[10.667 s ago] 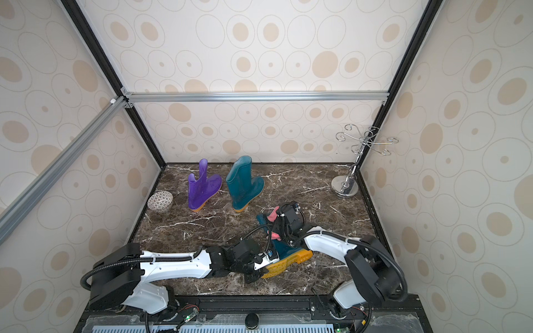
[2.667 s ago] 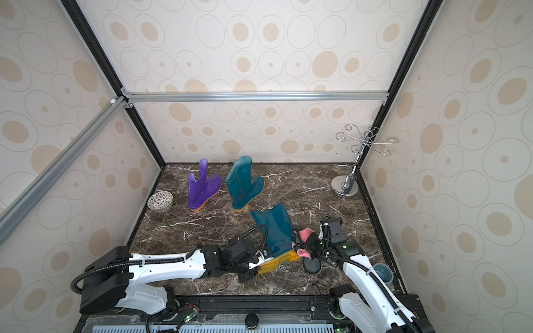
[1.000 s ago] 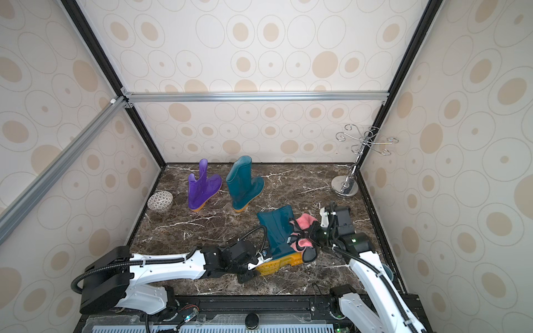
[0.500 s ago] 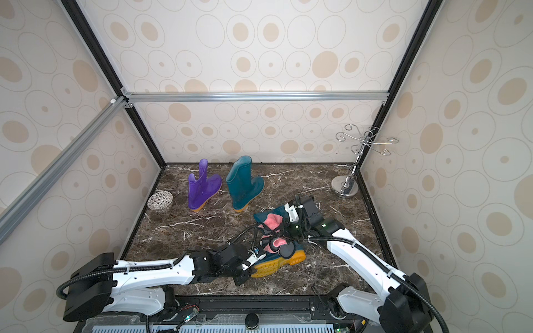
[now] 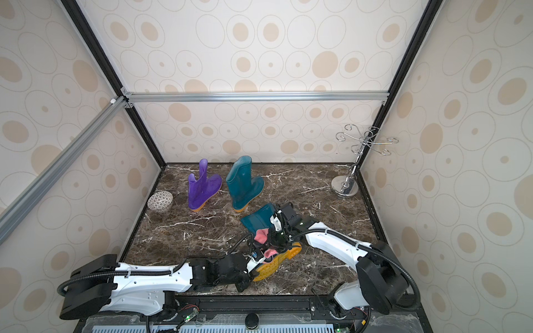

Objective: Wipe the rubber boots with a cloth
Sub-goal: Wipe the dirt off the rubber boot.

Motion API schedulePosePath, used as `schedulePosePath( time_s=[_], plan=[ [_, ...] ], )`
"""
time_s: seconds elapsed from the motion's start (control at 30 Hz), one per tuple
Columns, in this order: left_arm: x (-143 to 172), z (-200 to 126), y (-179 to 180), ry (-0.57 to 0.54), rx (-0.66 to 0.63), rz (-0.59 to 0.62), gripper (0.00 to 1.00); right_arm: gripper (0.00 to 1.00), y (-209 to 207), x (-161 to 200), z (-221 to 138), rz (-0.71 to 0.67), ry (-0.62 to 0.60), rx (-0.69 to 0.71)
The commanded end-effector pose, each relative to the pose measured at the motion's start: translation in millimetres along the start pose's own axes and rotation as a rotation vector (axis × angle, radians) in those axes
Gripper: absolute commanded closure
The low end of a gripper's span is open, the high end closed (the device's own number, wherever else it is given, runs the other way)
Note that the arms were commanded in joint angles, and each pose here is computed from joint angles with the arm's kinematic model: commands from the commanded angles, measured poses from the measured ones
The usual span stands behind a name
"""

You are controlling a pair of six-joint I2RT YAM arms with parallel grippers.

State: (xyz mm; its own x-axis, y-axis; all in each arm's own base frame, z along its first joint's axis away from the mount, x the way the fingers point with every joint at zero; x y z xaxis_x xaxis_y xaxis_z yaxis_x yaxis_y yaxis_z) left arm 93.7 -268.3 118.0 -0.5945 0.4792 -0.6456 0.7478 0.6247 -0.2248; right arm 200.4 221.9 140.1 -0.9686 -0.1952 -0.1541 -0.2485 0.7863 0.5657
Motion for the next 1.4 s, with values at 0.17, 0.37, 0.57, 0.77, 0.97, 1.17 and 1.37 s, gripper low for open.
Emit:
schedulePosePath(
  time_s=[0.17, 0.37, 0.57, 0.77, 0.97, 1.17, 1.37],
  plan=[
    [14.7, 6.2, 10.2, 0.060, -0.087, 0.003, 1.00, 1.00, 35.2, -0.4, 9.0, -0.122, 0.099, 0.052],
    [11.9, 5.1, 11.1, 0.055, -0.100, 0.014, 1.00, 1.00, 54.6, 9.2, 32.9, -0.126, 0.179, 0.060],
    [10.9, 4.7, 11.1, 0.052, -0.103, 0.022, 1.00, 1.00, 38.3, 23.5, 63.5, -0.069, 0.275, 0.055],
    [9.8, 3.7, 11.0, 0.045, -0.102, 0.021, 1.00, 1.00, 7.2, 18.8, 36.4, -0.118, 0.189, 0.258],
    [10.8, 4.8, 10.9, 0.050, -0.103, 0.024, 1.00, 1.00, -33.0, 7.1, 12.5, -0.019, 0.155, 0.308],
    [10.1, 5.0, 10.6, 0.048, -0.102, 0.028, 1.00, 1.00, -20.1, 2.3, 11.2, -0.047, 0.154, 0.213],
    [9.3, 5.0, 10.9, 0.043, -0.103, 0.031, 1.00, 1.00, 32.1, 20.2, 17.5, -0.145, 0.215, 0.081]
  ],
)
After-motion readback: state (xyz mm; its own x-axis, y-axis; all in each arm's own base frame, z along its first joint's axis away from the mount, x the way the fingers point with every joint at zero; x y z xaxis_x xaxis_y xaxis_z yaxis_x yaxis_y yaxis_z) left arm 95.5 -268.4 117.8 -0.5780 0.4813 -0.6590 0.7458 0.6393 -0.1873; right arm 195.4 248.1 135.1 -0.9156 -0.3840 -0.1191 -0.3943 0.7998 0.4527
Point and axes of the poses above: each gripper's point midway between its finger pads, its own z axis out along the fingers, its own y axis along the line the jaws close on, x = y × z, the point moved 7 cm from there along -z, back along the fingers, and after that the axes turned 11 degrees about -z, right-handed, at the moved point
